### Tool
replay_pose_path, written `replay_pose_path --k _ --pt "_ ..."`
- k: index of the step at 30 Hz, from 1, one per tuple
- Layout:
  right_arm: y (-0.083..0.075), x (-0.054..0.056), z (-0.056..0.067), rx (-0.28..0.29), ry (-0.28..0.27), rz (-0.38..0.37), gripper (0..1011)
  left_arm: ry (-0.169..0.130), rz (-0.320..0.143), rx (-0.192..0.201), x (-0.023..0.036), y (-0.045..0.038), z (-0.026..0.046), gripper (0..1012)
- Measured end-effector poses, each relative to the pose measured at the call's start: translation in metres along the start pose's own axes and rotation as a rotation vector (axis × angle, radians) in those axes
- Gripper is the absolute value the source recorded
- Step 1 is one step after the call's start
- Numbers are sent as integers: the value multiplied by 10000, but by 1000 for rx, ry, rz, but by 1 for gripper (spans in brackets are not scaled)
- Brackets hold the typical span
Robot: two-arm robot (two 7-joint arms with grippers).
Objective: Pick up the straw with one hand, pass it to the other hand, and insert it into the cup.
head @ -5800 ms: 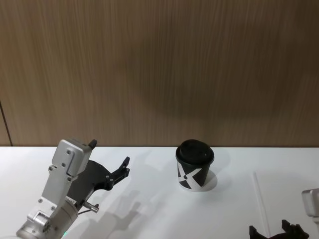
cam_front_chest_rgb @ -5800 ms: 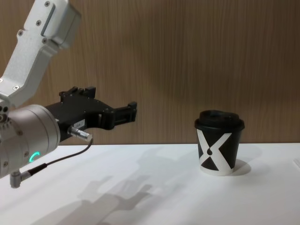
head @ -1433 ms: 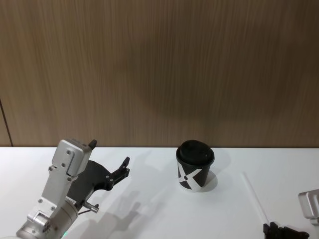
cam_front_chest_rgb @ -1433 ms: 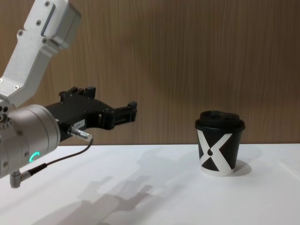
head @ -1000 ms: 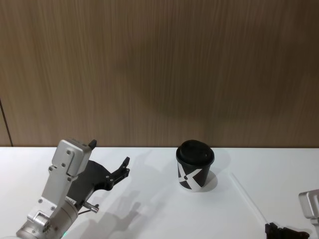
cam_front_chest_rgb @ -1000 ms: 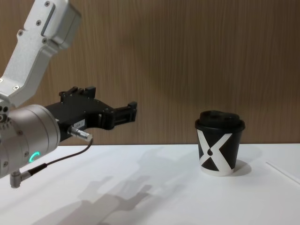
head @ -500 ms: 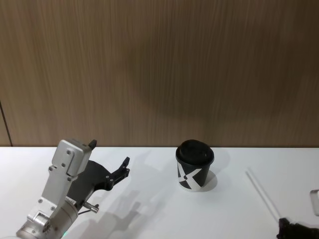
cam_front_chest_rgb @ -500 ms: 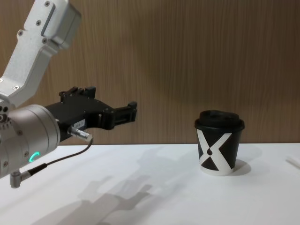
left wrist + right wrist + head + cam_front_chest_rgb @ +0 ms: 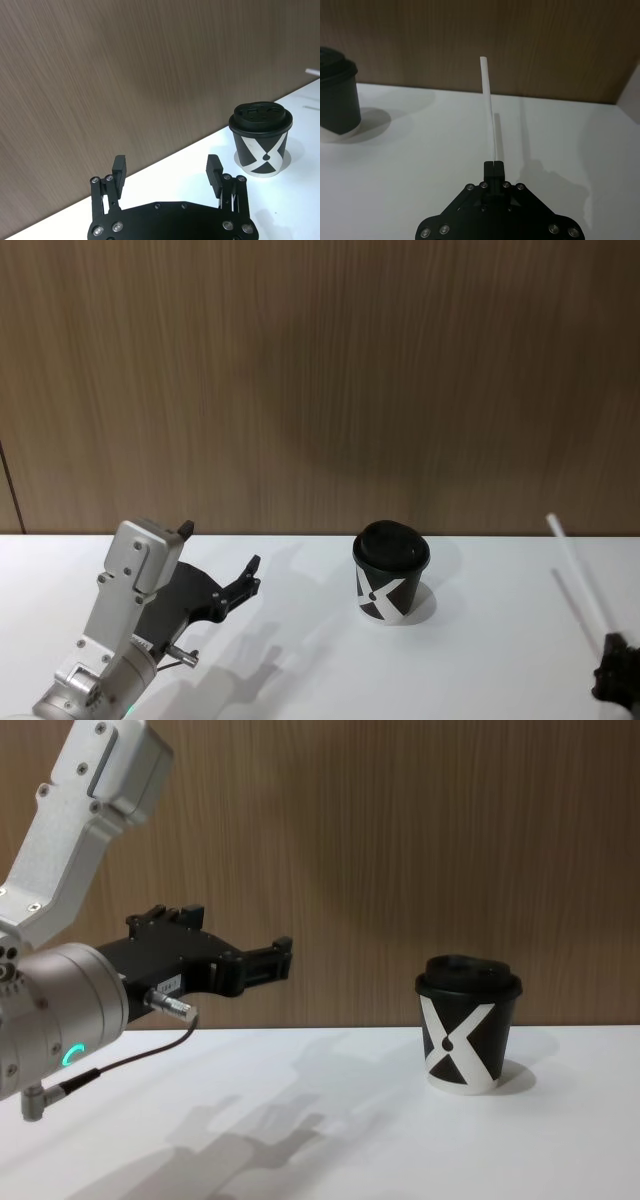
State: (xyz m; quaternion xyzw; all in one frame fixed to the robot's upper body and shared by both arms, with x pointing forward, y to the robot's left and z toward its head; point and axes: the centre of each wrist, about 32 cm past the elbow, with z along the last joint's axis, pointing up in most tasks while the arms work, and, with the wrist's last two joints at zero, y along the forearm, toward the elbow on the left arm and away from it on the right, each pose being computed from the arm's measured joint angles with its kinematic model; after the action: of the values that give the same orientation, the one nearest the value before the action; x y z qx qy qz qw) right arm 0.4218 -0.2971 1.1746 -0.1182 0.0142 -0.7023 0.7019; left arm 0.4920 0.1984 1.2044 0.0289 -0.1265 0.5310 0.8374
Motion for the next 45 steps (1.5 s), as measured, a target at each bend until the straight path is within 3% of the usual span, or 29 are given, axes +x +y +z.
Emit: replay_pose_path --k 9,20,27,34,45 --pt "-34 91 73 144 -9 -47 0 0 0 0 0 0 0 1003" --pt "-100 217 172 321 -30 -23 0 0 0 0 0 0 0 1003" --pt "-149 303 252 448 -38 44 0 0 0 0 0 0 0 1003" --pt "-185 344 320 536 -42 123 0 0 0 0 0 0 0 1003" --pt "-214 338 397 626 -34 275 0 0 0 0 0 0 0 1003"
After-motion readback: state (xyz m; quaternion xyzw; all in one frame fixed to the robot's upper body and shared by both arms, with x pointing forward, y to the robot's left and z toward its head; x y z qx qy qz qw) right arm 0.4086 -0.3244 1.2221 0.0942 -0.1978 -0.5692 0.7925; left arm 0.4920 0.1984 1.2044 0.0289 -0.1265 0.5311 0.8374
